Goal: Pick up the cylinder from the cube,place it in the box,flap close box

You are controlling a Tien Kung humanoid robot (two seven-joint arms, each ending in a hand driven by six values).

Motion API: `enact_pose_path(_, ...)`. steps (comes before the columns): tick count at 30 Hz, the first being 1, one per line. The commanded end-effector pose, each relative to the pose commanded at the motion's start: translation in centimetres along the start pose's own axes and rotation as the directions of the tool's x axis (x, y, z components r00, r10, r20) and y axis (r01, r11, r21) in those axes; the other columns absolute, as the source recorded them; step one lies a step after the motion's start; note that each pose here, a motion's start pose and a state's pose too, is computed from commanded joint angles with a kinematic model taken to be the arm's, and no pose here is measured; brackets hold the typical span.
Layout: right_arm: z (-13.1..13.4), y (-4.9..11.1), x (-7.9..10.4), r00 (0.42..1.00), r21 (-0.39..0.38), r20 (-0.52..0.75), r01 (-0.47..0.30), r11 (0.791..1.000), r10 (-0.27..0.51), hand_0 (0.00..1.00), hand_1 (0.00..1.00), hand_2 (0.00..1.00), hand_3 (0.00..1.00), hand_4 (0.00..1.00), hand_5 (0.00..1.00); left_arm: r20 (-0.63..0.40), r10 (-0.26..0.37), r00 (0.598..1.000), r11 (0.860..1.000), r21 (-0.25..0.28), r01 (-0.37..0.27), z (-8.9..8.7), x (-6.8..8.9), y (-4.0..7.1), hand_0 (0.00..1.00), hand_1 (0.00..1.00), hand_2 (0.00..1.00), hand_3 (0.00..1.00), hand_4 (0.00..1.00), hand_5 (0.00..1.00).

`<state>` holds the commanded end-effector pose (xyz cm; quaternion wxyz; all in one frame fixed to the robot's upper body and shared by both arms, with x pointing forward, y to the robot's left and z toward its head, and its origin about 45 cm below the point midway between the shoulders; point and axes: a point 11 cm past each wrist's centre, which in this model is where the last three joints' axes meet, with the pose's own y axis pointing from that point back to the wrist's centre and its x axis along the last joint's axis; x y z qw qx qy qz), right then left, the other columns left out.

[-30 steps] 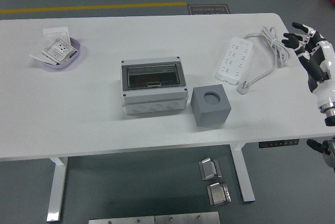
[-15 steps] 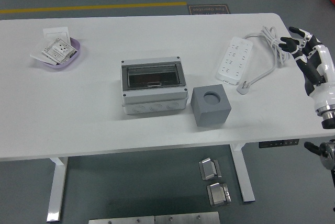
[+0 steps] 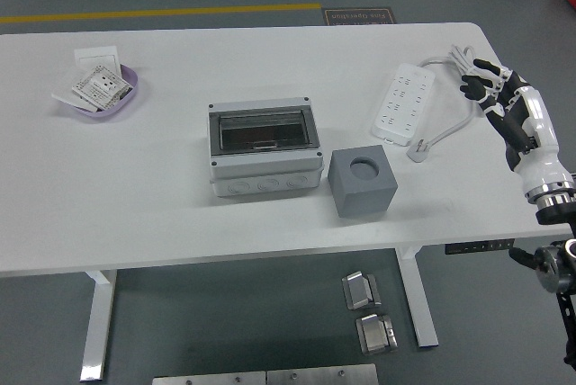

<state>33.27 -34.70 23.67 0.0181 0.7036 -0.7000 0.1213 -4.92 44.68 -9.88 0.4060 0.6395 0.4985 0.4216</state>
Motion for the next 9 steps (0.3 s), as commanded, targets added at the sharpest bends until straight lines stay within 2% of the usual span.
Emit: enact_pose_path(9,-0.9,-2.2,-2.4,0.994,0.023,-0.063,0.088,0.996,-0.086,0.754,0.669,0.695,0.765,0.991,0.615,-0.025,0.033,0.999,0.999,0.013,-0.033,-1.4,1.3,0.0,0.963,0.998,0.998,0.998,0.998,0.998)
